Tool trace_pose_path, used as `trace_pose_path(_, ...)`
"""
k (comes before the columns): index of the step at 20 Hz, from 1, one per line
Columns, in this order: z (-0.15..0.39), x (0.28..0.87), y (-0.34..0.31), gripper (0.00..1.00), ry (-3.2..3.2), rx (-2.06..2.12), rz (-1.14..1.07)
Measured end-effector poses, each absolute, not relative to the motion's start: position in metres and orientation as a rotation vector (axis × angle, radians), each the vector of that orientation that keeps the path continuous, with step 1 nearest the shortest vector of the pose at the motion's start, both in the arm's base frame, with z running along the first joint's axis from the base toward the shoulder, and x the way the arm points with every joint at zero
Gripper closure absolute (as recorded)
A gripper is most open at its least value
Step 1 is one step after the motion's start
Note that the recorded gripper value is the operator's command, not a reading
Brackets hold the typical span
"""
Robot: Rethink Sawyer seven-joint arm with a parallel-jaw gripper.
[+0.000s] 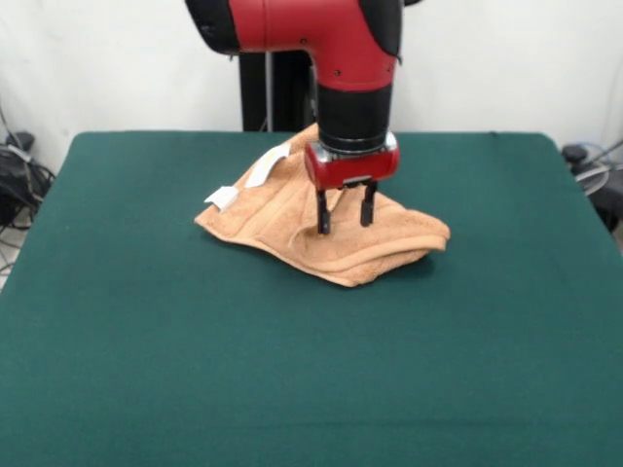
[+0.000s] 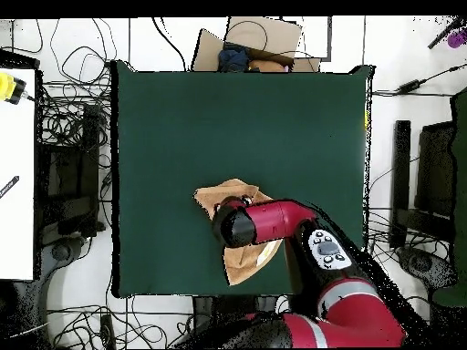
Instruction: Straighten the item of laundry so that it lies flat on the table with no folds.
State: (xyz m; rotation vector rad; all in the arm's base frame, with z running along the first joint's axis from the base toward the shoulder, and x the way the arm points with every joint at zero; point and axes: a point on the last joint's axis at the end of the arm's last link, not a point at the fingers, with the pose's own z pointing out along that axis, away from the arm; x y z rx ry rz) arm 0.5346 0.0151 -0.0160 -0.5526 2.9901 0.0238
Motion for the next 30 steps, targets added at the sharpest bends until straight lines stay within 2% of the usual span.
trace_pose_path(11, 0.010, 0.543, 0.012, 0.00, 2.995, -0.616, -0.179)
trace_pose_path(20, 0.042, 0.547, -0.005, 0.00, 3.080, -0.495, -0.345)
trace_pose_path(30, 0.043, 0.555, -0.029, 0.00, 3.080, -0.344, -0.348)
